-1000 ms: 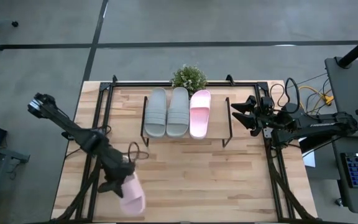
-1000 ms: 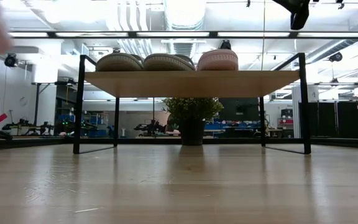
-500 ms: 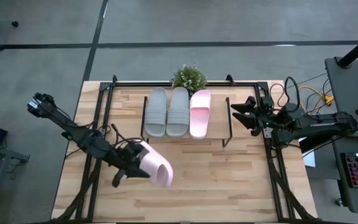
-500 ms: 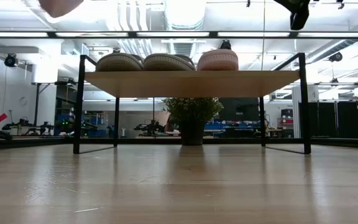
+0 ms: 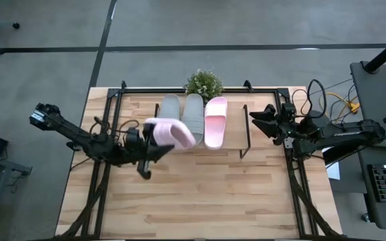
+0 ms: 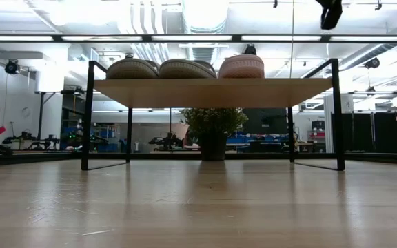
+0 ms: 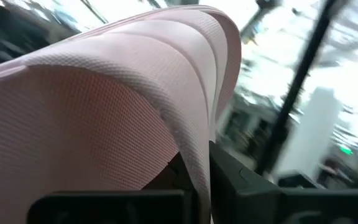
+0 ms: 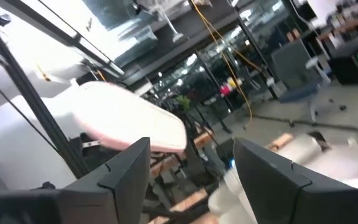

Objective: Pick and place slides into the shelf
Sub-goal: Put the right pink slipper on the shelf

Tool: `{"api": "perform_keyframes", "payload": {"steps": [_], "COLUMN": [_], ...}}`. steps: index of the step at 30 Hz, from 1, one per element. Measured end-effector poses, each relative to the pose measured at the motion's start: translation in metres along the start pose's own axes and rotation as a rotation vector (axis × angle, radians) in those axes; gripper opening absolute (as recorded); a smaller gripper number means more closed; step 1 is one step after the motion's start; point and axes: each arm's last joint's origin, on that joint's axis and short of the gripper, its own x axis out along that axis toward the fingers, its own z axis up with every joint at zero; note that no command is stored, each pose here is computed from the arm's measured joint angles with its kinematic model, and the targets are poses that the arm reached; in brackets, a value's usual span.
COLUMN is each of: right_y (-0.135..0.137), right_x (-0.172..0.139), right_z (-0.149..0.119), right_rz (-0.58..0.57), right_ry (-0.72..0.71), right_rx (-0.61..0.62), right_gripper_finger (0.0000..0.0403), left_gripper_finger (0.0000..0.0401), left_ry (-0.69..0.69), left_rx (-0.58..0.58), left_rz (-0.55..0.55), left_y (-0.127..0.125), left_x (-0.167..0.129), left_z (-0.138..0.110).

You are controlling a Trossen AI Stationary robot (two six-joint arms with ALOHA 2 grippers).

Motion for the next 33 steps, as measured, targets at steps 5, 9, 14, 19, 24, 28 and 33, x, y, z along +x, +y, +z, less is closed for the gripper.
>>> {"api": "perform_keyframes", "payload": {"steps": [5, 9, 14, 19, 24, 28, 33], "right_y": [0.006, 0.009, 0.014, 0.031, 0.047, 0.062, 0.082], "right_x": [0.005, 0.01, 0.018, 0.036, 0.054, 0.068, 0.085], "right_z": [0.003, 0.0, 0.0, 0.009, 0.015, 0.018, 0.018], "right_rz": [0.02, 0.012, 0.008, -0.01, -0.208, -0.302, -0.314], "right_ry": [-0.086, -0.104, -0.078, -0.062, 0.059, 0.142, 0.216], "right_rx": [-0.075, -0.124, -0.154, -0.281, -0.455, -0.584, -0.736], "right_gripper_finger": [0.0219, 0.0219, 0.0219, 0.0219, 0.0219, 0.0219, 0.0219], "left_gripper_finger": [0.0, 0.0, 0.0, 0.0, 0.0, 0.0, 0.0], "left_ry": [-0.13, -0.198, -0.224, -0.273, -0.319, -0.367, -0.424], "left_rx": [0.026, 0.02, 0.032, 0.026, 0.009, -0.095, -0.28], "left_rz": [0.105, 0.136, 0.111, 0.118, 0.173, 0.204, 0.227], "left_y": [0.009, 0.015, 0.016, 0.015, 0.017, 0.019, 0.027], "left_x": [0.017, 0.035, 0.056, 0.075, 0.088, 0.092, 0.095], "left_z": [0.002, 0.005, 0.009, 0.021, 0.031, 0.04, 0.046]}}
